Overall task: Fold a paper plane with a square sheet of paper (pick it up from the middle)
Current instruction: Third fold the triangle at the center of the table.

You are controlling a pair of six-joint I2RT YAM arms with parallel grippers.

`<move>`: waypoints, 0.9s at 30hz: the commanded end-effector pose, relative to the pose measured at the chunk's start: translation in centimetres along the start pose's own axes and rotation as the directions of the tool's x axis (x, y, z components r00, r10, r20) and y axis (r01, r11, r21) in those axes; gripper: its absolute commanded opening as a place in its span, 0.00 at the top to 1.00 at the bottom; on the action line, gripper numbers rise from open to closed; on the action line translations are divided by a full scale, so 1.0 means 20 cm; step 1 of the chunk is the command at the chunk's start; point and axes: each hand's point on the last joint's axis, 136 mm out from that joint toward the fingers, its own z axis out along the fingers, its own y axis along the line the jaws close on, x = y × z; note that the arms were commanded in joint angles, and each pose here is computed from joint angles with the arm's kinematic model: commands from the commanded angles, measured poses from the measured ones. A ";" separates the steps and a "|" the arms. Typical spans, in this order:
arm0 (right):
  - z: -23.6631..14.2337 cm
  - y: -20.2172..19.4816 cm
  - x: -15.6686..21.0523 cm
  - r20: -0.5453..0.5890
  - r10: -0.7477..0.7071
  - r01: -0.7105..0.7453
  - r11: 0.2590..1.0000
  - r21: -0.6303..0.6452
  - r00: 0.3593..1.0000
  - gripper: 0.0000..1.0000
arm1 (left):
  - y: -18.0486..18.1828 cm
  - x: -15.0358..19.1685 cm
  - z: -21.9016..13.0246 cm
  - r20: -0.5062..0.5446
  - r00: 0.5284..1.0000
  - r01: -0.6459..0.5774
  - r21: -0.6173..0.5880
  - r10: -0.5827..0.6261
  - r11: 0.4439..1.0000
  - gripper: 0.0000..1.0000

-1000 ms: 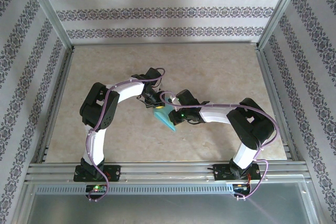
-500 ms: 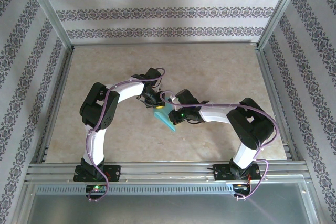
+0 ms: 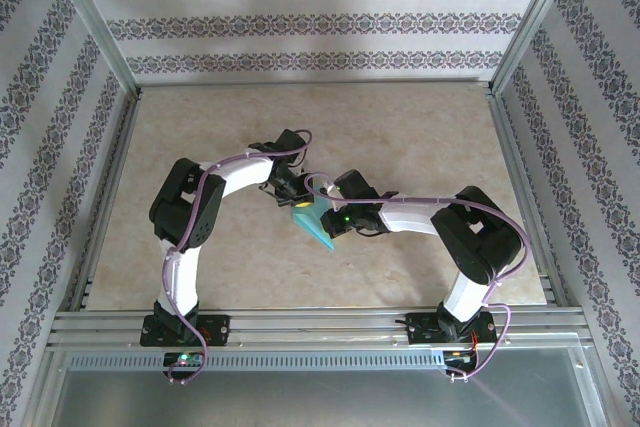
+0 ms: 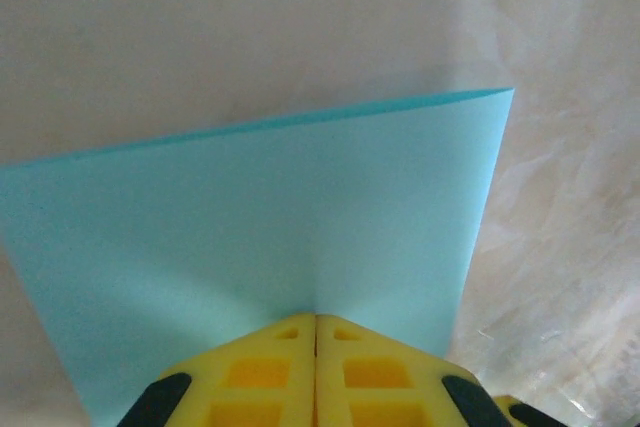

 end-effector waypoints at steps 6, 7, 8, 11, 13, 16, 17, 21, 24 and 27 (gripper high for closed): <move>0.02 -0.06 0.04 -0.032 0.040 -0.039 0.999 0.036 0.999 1.00 | 0.02 -0.03 -0.27 0.160 0.972 0.157 0.116 -0.175 0.981 0.85; 0.02 -0.06 0.05 -0.034 0.043 -0.042 0.998 0.036 0.998 1.00 | 0.01 -0.02 -0.28 0.163 0.968 0.168 0.133 -0.188 0.977 0.85; 0.02 -0.06 0.05 -0.033 0.043 -0.041 0.998 0.037 0.999 1.00 | 0.01 0.00 -0.29 0.167 0.964 0.181 0.157 -0.206 0.971 0.85; 0.02 -0.07 0.05 -0.035 0.048 -0.047 0.998 0.039 0.998 1.00 | -0.03 0.06 -0.29 0.164 0.954 0.213 0.224 -0.252 0.951 0.84; 0.02 -0.07 0.05 -0.035 0.049 -0.047 0.998 0.038 0.998 1.00 | -0.06 0.10 -0.27 0.155 0.949 0.231 0.256 -0.275 0.939 0.83; 0.02 -0.07 0.06 -0.037 0.049 -0.047 0.998 0.042 0.998 1.00 | -0.12 0.15 -0.23 0.136 0.945 0.247 0.306 -0.298 0.920 0.83; 0.02 -0.07 0.06 -0.037 0.051 -0.050 0.998 0.042 0.998 1.00 | -0.14 0.15 -0.22 0.134 0.944 0.248 0.315 -0.302 0.916 0.83; 0.02 -0.08 0.06 -0.036 0.052 -0.050 0.998 0.042 0.998 1.00 | -0.17 0.18 -0.15 0.120 0.946 0.256 0.300 -0.302 0.919 0.85; 0.02 -0.08 0.06 -0.034 0.051 -0.049 0.998 0.046 0.998 1.00 | -0.16 0.21 -0.11 0.123 0.941 0.274 0.276 -0.317 0.921 0.88; 0.02 -0.08 0.06 -0.036 0.052 -0.051 0.998 0.046 0.998 1.00 | -0.13 0.23 -0.08 0.133 0.934 0.290 0.258 -0.331 0.922 0.89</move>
